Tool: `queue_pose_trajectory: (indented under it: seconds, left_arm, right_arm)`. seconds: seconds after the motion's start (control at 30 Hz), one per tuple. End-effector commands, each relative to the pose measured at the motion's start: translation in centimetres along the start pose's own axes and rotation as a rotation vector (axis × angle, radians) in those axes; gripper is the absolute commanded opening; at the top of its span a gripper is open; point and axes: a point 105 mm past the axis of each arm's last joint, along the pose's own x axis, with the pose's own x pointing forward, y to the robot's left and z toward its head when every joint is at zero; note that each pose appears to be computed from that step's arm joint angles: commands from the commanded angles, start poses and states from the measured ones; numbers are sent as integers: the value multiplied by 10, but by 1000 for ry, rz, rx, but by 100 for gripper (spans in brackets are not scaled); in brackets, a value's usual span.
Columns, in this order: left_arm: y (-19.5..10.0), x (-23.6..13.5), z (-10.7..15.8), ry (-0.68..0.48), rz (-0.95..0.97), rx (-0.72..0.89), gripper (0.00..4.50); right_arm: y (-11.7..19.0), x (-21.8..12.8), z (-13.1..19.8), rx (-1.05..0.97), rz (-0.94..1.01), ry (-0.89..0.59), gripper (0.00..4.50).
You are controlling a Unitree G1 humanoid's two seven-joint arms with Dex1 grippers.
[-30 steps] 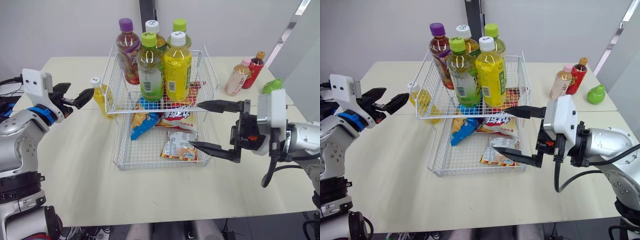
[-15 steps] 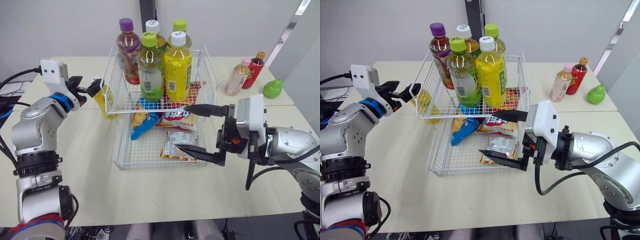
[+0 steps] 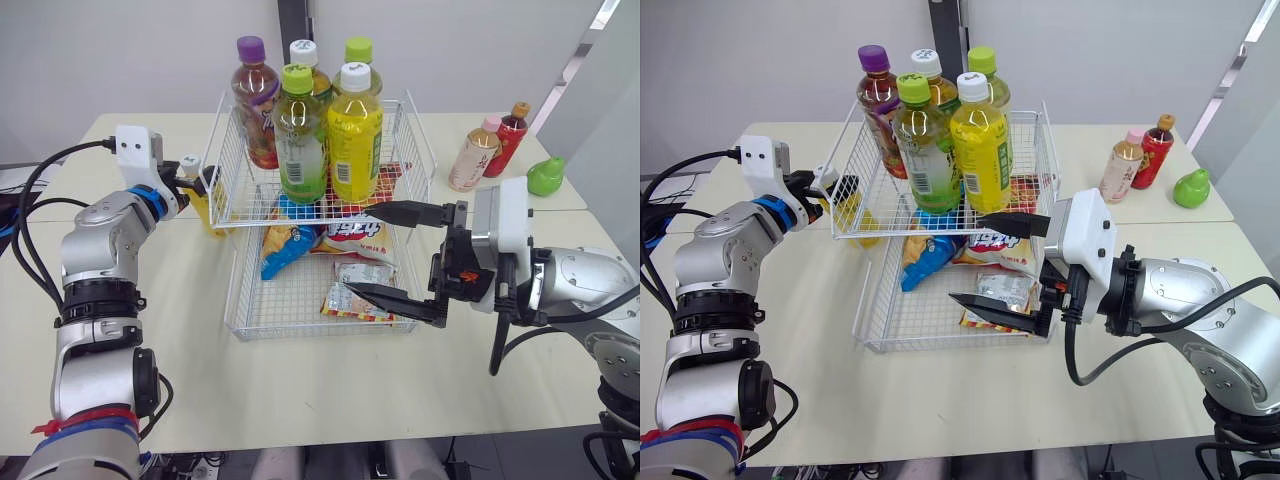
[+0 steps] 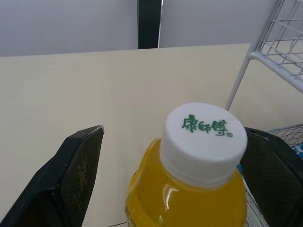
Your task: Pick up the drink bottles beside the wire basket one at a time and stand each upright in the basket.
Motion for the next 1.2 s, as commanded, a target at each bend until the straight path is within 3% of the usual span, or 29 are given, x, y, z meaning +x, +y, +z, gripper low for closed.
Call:
queue_pose_trajectory:
  seconds: [0.03, 0.27, 0.7, 1.2]
  left_arm:
    - [2, -1, 14, -45, -4, 20, 355]
    - [2, -2, 11, -43, -9, 4, 142]
    - [-3, -33, 31, -96, -71, 34, 136]
    - [6, -82, 60, -53, -245, 72, 136]
  right_arm:
    - [1, 0, 9, -27, 7, -27, 450]
    - [0, 0, 9, -26, 8, -25, 450]
    - [-1, -2, 8, -30, 0, -23, 450]
    - [-1, 1, 6, -37, -6, -45, 450]
